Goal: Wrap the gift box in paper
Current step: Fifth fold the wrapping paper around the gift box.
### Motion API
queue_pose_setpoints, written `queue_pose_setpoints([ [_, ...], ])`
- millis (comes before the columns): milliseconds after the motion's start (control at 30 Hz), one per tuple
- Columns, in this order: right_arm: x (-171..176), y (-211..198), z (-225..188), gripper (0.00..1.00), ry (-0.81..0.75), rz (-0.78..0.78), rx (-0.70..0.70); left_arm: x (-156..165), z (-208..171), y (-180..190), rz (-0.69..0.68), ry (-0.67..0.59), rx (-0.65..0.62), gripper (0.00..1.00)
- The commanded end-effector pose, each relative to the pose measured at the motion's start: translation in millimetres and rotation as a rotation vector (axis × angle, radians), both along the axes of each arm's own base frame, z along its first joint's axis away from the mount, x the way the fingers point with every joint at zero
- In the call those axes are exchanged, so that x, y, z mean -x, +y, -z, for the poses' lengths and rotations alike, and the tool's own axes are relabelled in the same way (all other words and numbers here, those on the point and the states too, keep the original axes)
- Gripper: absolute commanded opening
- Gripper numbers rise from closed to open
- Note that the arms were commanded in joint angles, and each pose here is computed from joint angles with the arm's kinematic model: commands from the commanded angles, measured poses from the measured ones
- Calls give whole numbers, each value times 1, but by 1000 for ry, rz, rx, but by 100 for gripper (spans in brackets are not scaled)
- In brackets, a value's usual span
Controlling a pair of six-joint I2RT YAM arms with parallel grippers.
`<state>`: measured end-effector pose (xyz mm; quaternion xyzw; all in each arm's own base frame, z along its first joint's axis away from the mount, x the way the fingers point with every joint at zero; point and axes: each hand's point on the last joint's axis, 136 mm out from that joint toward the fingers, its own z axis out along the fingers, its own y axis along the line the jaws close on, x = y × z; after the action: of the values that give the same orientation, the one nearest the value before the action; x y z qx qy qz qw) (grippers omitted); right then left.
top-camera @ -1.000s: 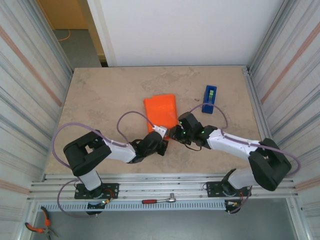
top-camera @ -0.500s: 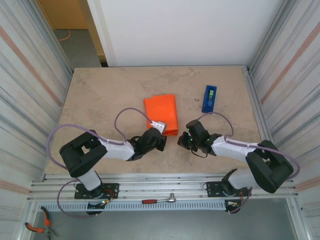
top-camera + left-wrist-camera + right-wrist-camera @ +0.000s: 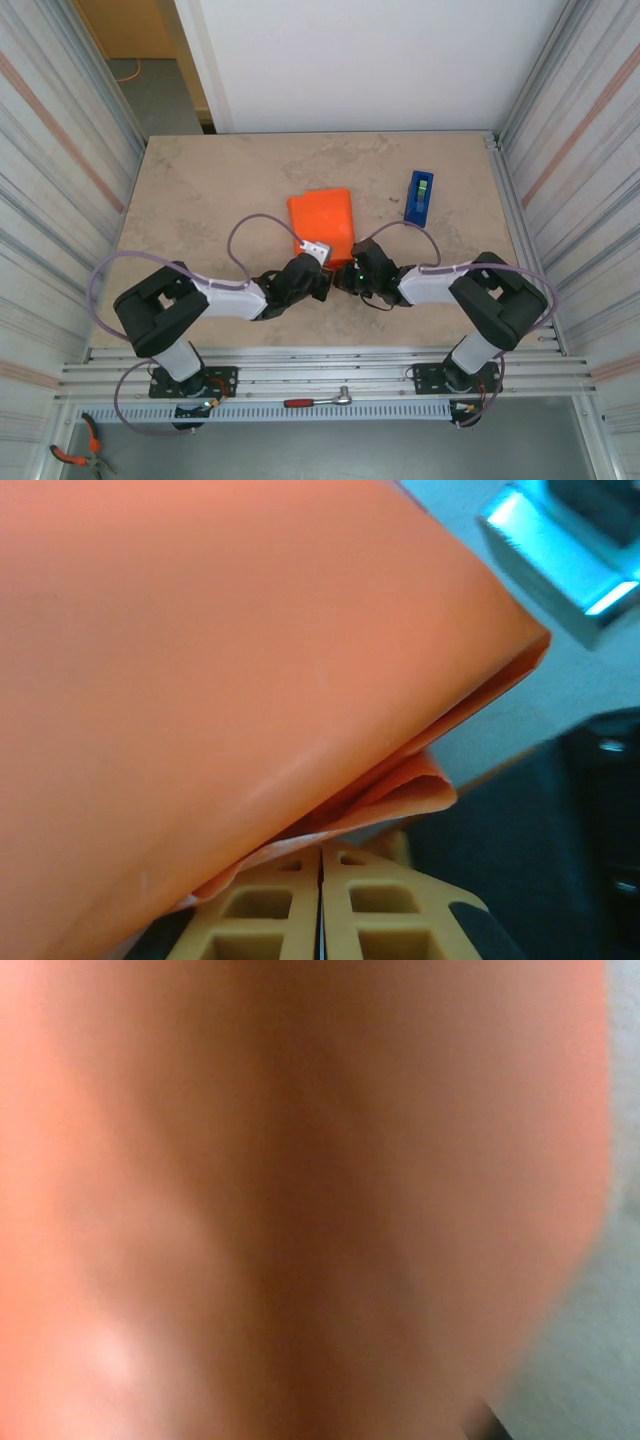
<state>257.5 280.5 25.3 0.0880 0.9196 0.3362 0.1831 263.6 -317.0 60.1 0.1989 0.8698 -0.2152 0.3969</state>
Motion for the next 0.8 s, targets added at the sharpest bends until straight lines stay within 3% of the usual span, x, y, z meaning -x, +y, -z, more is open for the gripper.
queue_pose_setpoints([
  [0, -21, 10, -15, 0, -56, 7, -38, -3, -37, -3, 32, -40, 44, 13],
  [200, -29, 7, -17, 0, -50, 11, -49, -4, -70, 21, 38, -25, 49, 25],
  [400, -32, 8, -18, 0, -46, 3, -62, -15, -104, 47, 47, -68, 63, 69],
  [500, -33, 7, -19, 0, -47, 1, -64, -18, -115, 53, 80, -111, -1, 83],
  [767, -37, 8, -25, 0, -54, -1, -82, -25, -113, 43, 277, -184, -231, 93],
])
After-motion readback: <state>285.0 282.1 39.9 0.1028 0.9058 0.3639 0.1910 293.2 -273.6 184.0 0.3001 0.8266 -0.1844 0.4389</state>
